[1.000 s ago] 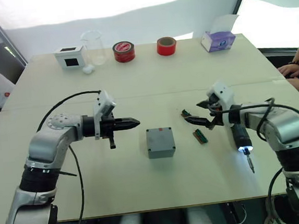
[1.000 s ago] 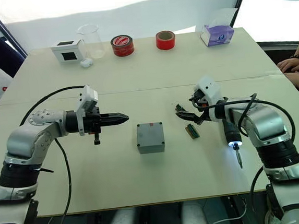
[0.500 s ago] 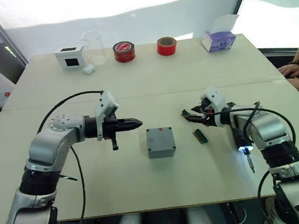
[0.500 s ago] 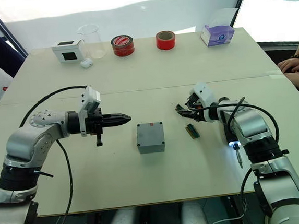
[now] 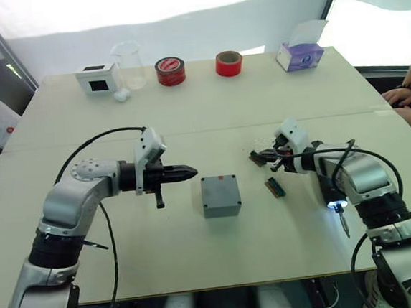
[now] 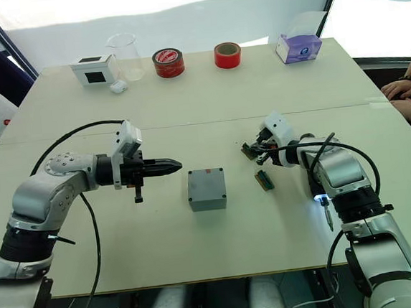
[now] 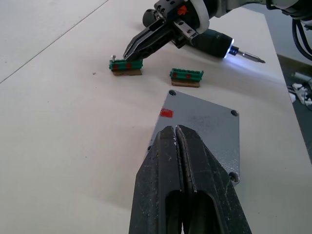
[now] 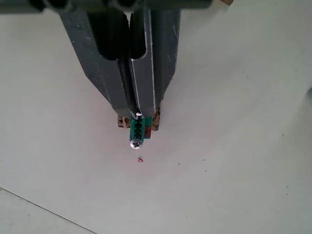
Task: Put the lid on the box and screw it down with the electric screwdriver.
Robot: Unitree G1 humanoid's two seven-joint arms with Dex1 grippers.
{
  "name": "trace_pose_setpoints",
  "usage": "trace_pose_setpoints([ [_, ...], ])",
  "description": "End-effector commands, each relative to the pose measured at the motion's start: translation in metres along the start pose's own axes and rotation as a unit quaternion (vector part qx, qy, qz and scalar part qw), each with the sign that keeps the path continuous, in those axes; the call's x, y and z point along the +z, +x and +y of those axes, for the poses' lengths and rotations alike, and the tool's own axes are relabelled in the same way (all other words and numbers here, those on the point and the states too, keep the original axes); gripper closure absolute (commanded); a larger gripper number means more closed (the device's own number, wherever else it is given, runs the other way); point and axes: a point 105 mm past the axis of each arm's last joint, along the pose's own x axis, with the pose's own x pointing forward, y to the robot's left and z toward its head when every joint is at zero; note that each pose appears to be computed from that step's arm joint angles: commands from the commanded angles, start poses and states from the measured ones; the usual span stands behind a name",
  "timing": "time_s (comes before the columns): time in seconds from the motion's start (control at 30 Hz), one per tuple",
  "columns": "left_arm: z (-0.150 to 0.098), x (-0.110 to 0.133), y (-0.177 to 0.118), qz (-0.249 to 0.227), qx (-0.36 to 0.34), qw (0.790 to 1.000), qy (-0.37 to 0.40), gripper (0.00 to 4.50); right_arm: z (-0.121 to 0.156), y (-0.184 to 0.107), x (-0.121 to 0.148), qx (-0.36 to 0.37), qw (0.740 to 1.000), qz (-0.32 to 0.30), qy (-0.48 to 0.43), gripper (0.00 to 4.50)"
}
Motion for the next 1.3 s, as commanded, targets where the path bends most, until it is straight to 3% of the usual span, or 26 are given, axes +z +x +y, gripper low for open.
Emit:
trace_pose_setpoints([
  [0.03, -0.001, 0.007, -0.002, -0.007, -0.002, 1.0, 0.019, 4.5, -0.003, -0.004, 0.015, -0.006, 1.0, -0.024, -0.015, 4.34],
  [0.7, 0.003, 0.004, 0.001, -0.009, -0.003, 1.0, 0.018, 4.5, -0.002, -0.005, 0.025, -0.012, 0.999, -0.046, 0.024, 4.44],
  [1.0, 0.003, 0.005, 0.0, -0.011, -0.001, 1.0, 0.021, 4.5, 0.004, -0.028, 0.044, -0.013, 0.996, -0.073, 0.057, 4.44],
  [1.17, 0.001, 0.004, -0.003, -0.009, -0.001, 1.0, 0.02, 4.5, 0.016, -0.04, 0.054, -0.003, 0.996, -0.081, 0.038, 4.44],
  [1.3, -0.007, 0.001, -0.013, 0.007, -0.011, 1.0, 0.014, 4.5, 0.068, -0.049, 0.068, 0.066, 0.991, -0.114, -0.023, 4.44],
])
